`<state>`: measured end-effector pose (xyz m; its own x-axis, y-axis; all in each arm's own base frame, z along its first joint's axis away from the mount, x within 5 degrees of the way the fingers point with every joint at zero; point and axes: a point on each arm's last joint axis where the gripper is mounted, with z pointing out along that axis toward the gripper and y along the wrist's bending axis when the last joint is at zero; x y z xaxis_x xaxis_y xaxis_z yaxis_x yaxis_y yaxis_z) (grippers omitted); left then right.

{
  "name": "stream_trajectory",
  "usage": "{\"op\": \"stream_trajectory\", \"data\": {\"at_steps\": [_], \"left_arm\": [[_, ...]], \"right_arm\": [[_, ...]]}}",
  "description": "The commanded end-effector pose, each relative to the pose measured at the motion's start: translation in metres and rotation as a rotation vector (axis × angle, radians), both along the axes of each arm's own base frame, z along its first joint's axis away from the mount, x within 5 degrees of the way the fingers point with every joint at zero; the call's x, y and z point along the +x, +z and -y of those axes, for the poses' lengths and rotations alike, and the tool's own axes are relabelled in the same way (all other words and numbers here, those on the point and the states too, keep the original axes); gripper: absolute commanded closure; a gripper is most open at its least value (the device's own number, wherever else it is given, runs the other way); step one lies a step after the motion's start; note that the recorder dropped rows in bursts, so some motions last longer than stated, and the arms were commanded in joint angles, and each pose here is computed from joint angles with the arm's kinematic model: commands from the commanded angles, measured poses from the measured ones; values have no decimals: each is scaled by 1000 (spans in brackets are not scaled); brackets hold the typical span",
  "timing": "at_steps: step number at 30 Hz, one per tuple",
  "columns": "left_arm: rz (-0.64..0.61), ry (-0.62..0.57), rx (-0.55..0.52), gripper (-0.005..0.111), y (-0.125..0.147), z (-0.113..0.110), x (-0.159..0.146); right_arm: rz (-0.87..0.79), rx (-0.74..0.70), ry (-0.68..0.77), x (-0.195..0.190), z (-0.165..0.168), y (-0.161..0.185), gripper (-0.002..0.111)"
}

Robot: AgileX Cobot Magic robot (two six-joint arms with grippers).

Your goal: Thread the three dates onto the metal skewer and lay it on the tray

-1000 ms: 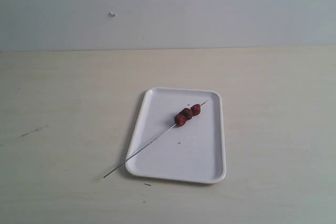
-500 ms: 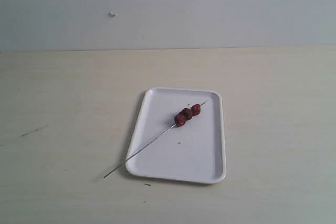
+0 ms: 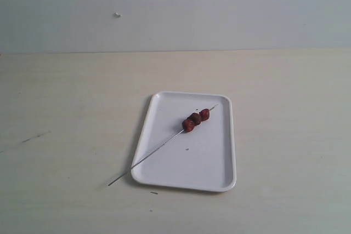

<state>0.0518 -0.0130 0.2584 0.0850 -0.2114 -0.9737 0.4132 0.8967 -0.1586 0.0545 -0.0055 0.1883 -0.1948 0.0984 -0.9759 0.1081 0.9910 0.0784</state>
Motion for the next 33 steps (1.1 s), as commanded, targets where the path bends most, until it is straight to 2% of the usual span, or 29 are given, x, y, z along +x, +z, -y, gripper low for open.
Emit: {"op": "stream_trajectory", "data": {"at_steps": [1, 7, 11, 17, 20, 24, 27, 33], "left_arm": [[-4, -3, -1, 107, -2, 0, 0], [35, 17, 36, 107, -4, 1, 0], [-32, 155, -139, 107, -21, -7, 6], [-108, 249, -138, 107, -42, -7, 8], [-172, 269, -84, 107, -49, -5, 8], [-270, 289, 87, 107, -62, -4, 7], [-276, 329, 141, 107, -64, -6, 7], [-318, 378, 323, 107, -71, -10, 6]], "right_arm": [[4, 3, -7, 0, 0, -1, 108], [4, 3, -7, 0, 0, -1, 108], [4, 3, -7, 0, 0, -1, 108], [4, 3, -7, 0, 0, -1, 108], [4, 3, -7, 0, 0, -1, 108], [4, 3, -7, 0, 0, -1, 108], [4, 6, -6, 0, 0, -1, 108], [5, 11, -6, 0, 0, -1, 108]]}}
